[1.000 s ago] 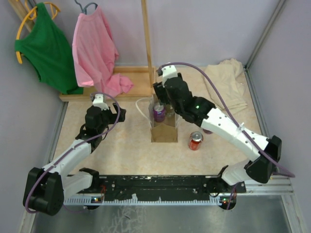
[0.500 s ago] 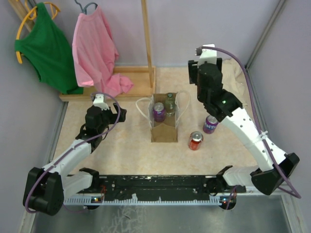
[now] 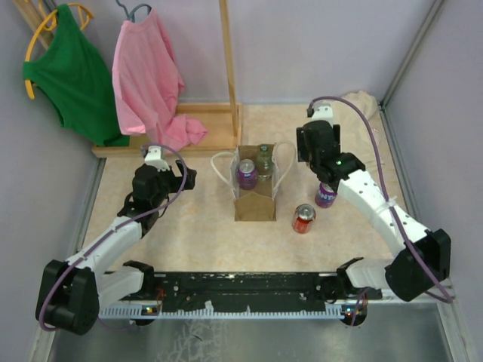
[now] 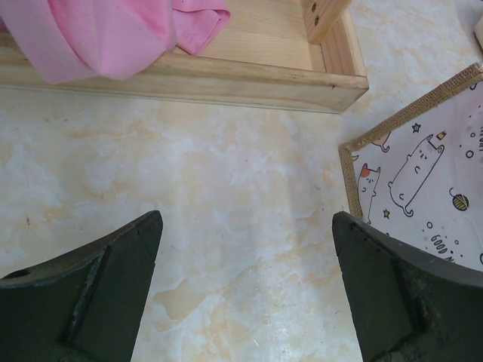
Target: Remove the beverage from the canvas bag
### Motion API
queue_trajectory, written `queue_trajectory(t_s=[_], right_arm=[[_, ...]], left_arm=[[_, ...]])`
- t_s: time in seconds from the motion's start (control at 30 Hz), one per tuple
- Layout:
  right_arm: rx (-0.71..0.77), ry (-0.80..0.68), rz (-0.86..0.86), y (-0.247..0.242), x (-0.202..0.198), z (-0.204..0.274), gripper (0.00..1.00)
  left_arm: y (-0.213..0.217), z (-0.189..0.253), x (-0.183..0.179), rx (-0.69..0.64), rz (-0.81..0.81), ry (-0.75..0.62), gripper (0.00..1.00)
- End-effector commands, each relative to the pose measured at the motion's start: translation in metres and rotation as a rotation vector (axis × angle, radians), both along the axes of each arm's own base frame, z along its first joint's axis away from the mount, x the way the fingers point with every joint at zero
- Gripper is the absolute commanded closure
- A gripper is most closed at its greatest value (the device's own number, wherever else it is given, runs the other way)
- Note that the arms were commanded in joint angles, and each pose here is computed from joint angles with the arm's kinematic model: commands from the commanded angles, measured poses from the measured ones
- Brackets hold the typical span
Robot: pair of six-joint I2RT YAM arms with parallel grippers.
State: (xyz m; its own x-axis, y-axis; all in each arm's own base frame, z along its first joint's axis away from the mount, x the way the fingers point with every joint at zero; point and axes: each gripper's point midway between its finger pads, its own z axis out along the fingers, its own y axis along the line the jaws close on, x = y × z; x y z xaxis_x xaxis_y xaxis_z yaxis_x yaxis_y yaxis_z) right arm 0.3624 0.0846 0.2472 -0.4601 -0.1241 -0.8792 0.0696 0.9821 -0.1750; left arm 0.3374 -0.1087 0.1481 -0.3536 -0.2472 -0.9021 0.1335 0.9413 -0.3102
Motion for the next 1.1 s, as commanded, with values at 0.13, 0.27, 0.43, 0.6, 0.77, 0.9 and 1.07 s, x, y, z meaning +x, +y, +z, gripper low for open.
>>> queue_trajectory(t_s=[0.13, 0.27, 0.43, 0.6, 0.77, 0.9, 1.07], right_arm=[[0.155, 0.037, 0.067, 0.028, 0.005, -0.031, 1.0], [0.173, 0.097, 0.098, 0.037, 0.003, -0.058, 1.0], [0.186, 0.152, 0.107, 0.043, 0.001, -0.081, 1.0], [0.197, 0.22, 0.116, 0.048, -0.004, -0.101, 1.0], [0.222, 0.229, 0.129, 0.051, -0.01, -0.106, 1.0], [0.225, 0.246, 0.139, 0.052, -0.014, -0.115, 0.96], [0.216, 0.276, 0.149, 0.052, -0.02, -0.125, 0.41]], left_arm=[[-0.001, 0.01, 0.002, -0.007, 0.0, -0.031, 0.0], [-0.002, 0.011, 0.002, -0.009, -0.003, -0.032, 0.0], [-0.002, 0.01, 0.002, -0.008, 0.0, -0.029, 0.0], [-0.002, 0.01, 0.002, -0.007, -0.003, -0.028, 0.0], [-0.002, 0.009, 0.002, -0.006, 0.0, -0.029, 0.0], [-0.003, 0.008, 0.003, -0.008, -0.004, -0.024, 0.0], [-0.002, 0.009, 0.003, -0.007, -0.001, -0.025, 0.0]])
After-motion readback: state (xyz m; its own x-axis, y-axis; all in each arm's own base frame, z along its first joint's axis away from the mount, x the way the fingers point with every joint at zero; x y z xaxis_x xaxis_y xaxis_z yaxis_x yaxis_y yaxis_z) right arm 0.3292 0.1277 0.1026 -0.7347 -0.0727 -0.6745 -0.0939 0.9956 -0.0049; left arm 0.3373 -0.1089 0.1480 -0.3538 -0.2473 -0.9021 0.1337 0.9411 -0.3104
